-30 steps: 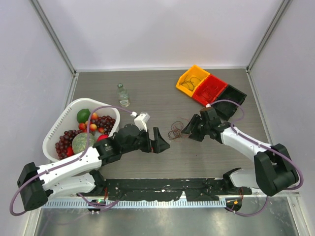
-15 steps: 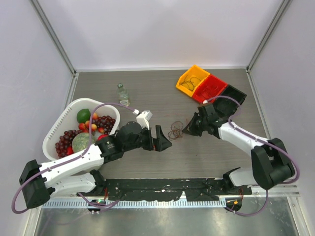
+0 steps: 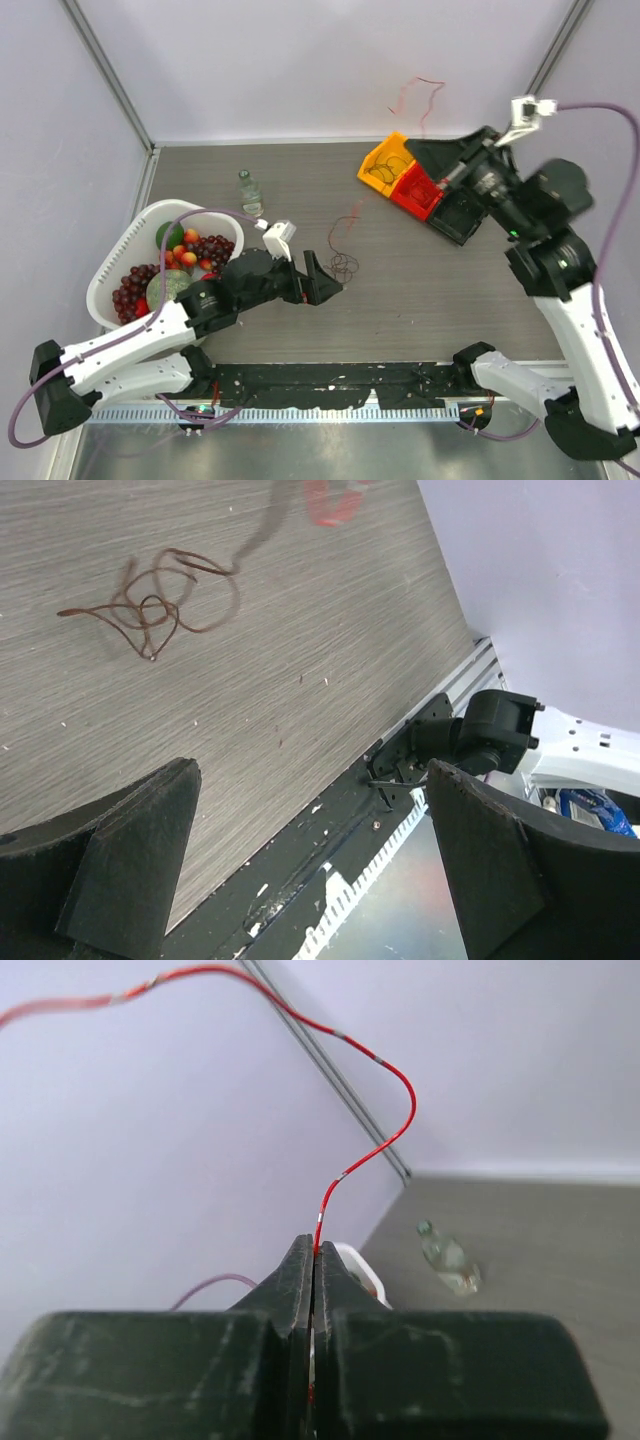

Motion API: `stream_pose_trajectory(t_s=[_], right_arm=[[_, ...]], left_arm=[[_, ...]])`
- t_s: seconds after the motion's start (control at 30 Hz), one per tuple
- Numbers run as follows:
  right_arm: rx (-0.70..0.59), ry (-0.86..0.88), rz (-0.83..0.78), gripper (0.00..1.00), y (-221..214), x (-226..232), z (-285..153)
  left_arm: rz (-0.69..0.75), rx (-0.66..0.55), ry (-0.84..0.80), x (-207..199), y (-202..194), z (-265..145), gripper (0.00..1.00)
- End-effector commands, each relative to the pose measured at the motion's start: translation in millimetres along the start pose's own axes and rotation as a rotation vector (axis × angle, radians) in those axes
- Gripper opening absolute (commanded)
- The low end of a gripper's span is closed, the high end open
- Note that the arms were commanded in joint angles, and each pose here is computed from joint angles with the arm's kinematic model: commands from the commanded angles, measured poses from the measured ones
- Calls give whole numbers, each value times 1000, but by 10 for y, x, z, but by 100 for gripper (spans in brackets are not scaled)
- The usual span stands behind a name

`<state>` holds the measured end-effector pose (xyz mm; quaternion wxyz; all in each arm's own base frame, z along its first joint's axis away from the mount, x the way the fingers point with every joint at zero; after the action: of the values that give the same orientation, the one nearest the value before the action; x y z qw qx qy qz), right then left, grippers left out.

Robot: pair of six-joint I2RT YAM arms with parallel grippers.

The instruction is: Untangle the cables

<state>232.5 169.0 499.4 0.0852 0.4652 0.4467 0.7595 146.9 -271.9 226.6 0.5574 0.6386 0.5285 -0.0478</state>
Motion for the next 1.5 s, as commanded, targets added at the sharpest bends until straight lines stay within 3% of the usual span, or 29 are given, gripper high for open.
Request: stream_pose_trajectory(t_s=[0.0,0.23,0.4,0.63,0.87,1.0,1.13,1.3,1.47], right_arm=[[-138,71,-77,1,336,278,-179],[-175,99,-128,1,497,400,-156],[-182,123,-133,1,557,476,-140],[-194,166,-144,0,614,609,-242],[-178,188,-122,1,581,619,-195],[-95,183,-82,1,284,391,-3],[35,140,-19,1,-208,-29,262],[209,88,77,1,-886,-527,555],[399,-55,159,1,-1727,-1019,535]], left_arm=[[20,-95,-24,-110,222,-182,100],[15,-164,-21,-46,271,-350,100],[77,-210,-113,-220,386,-358,99],[304,-273,-35,-303,772,-72,95],[293,-225,-104,-446,808,158,87],[249,-295,-127,-399,797,-50,86],[218,-321,-68,-212,725,-344,93],[183,-369,-11,-38,693,-650,95],[177,-408,5,18,711,-800,96]])
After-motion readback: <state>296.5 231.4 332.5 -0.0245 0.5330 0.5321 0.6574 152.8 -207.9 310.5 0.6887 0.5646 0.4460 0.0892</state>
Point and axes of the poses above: each gripper's point midway between its finger pads, its own z axis out along the fingers, its own x axis along the line the jaws close on, y = z × x, the point moved 3 cm from there along -z, back along the fingers, and after that the axes turned 1 degree about z, right-handed, at the moved point
